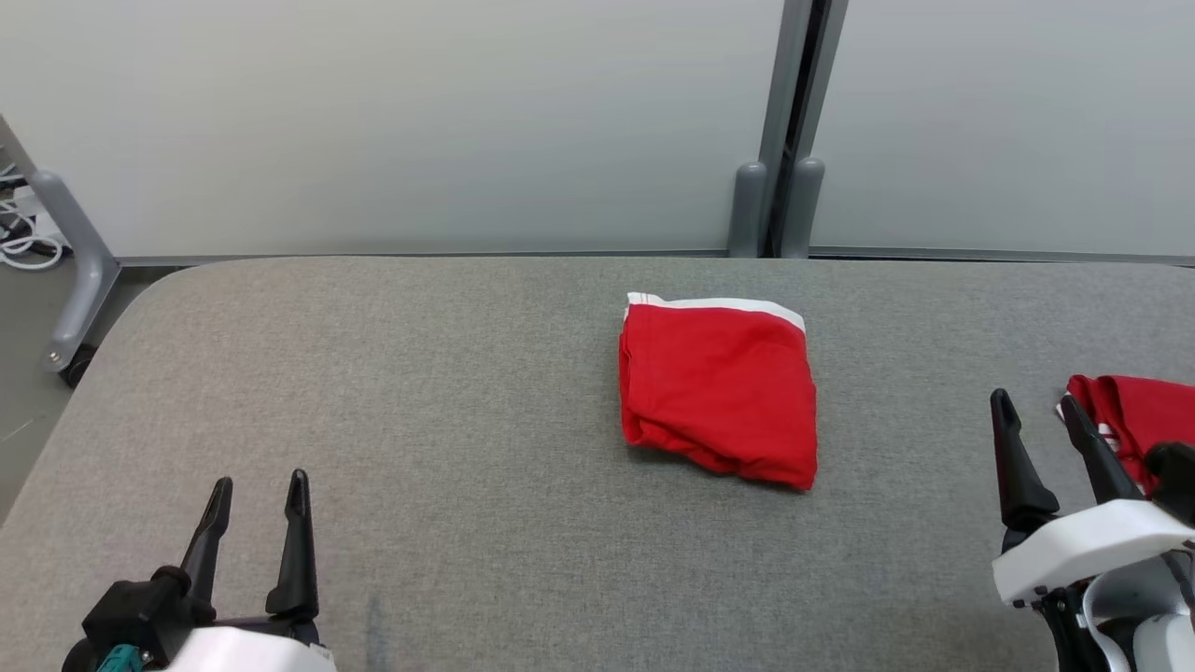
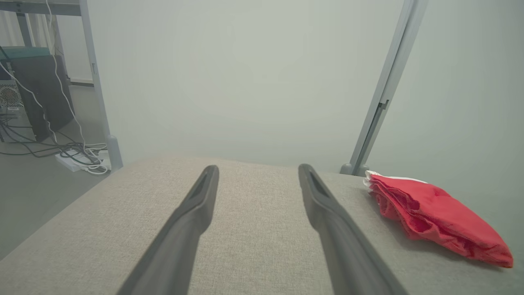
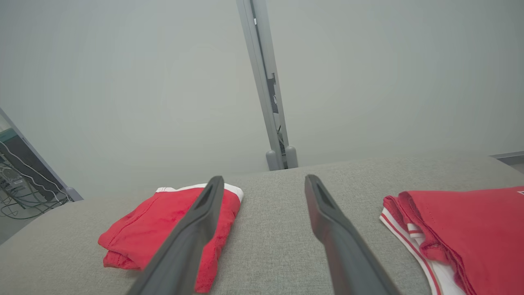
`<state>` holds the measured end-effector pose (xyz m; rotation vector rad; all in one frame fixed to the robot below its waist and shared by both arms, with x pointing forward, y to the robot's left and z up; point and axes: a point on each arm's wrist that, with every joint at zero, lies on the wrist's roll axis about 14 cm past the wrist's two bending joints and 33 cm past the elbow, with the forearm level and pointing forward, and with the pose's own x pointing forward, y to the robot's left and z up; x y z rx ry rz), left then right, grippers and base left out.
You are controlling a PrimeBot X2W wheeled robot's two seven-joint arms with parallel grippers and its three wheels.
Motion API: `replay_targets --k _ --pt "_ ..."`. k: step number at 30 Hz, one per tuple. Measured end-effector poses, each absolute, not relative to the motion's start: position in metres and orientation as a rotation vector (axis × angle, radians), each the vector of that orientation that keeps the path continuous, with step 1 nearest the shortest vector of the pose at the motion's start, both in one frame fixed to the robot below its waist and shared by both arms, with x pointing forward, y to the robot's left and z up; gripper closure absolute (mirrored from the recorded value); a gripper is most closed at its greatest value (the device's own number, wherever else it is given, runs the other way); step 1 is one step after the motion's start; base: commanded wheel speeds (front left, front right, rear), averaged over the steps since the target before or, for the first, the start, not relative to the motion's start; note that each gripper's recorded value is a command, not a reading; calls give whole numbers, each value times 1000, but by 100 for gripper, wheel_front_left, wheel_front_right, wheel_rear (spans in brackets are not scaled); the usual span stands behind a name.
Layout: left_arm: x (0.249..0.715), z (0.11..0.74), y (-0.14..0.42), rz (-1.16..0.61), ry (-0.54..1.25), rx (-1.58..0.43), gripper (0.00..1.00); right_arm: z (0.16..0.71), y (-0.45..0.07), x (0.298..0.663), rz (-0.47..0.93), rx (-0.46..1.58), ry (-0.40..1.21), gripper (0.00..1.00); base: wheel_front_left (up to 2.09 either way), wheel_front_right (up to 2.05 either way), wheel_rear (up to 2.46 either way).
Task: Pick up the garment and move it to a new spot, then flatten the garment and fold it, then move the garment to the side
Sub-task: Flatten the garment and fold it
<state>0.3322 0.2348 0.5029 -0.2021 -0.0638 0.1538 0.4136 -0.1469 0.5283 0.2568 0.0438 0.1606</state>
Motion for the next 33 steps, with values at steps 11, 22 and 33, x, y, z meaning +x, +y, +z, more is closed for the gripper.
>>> replay_targets --k 11,22,33 --pt "328 483 226 85 -1 -166 0 519 -170 383 95 157 4 0 0 0 0" --pt "328 473 218 64 25 -173 0 512 -177 372 74 132 19 0 0 0 0" --pt "325 469 218 63 37 -169 0 507 -172 372 88 146 47 0 0 0 0"
